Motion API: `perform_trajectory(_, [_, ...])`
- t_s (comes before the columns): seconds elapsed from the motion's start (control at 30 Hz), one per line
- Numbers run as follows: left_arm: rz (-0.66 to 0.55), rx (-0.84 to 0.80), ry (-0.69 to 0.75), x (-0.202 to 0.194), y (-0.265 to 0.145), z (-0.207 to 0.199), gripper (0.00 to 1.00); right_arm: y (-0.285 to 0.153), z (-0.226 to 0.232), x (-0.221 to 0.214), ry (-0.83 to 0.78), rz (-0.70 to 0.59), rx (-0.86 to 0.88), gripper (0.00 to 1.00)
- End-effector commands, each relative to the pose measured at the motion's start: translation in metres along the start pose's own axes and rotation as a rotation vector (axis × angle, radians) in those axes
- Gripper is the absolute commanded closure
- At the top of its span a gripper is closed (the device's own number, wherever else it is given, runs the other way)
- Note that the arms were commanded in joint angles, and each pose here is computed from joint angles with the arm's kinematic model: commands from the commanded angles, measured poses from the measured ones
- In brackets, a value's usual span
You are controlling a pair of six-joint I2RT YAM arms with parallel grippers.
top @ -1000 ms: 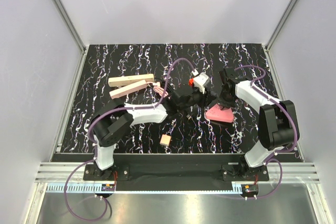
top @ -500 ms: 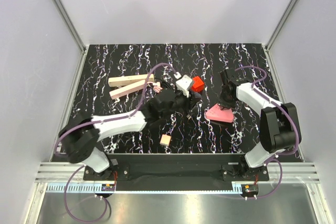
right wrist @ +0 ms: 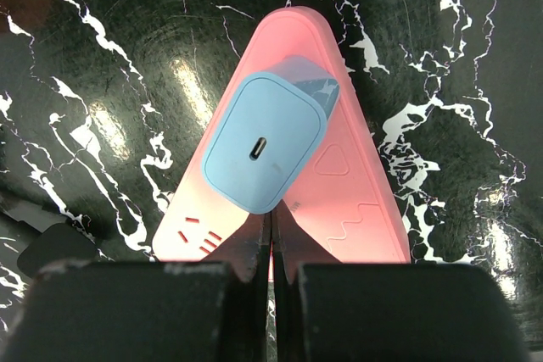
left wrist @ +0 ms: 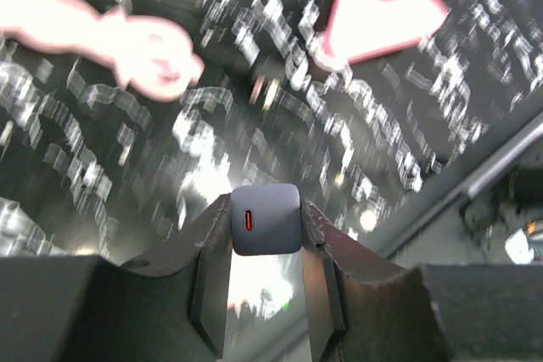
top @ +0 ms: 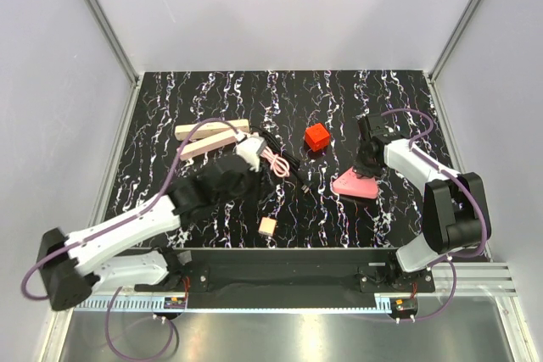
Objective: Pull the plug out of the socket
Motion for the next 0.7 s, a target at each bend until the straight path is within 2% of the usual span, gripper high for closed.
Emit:
perform_trajectory(0.0, [0.111, 0.115, -0.060, -0.015, -0.039, 0.022, 1.00, 0.008, -0.020, -0.038, -0.066, 0.172, -0.094, 1.00])
perform_trajectory(0.17, [0.294, 0.133, -0.065, -0.026, -0.061, 0.022, 1.00, 0.007, -0.018, -0.039, -0.075, 0.167, -0.084, 1.00])
perform_trajectory(0.27, [0.337, 0.194, -0.073, -0.034, -0.058, 0.029, 1.00, 0.007, -0.017, -0.040, -0.079, 0.172, -0.080, 1.00])
perform_trajectory(0.67, [0.648, 0.210, 0.016, -0.072, -0.011, 0.043, 1.00, 0.007, -0.014, -0.040, -0.091, 0.171, -0.071, 1.00])
Point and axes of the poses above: each gripper's point midway between its finger pads, its own y axis out along the fingers, its own z axis along the line the jaws close on, x = y × z, the point moved 7 cm from there along -y, back along the fingers, and after that the axes turned 4 degrees about -y, right-handed, at the moved point
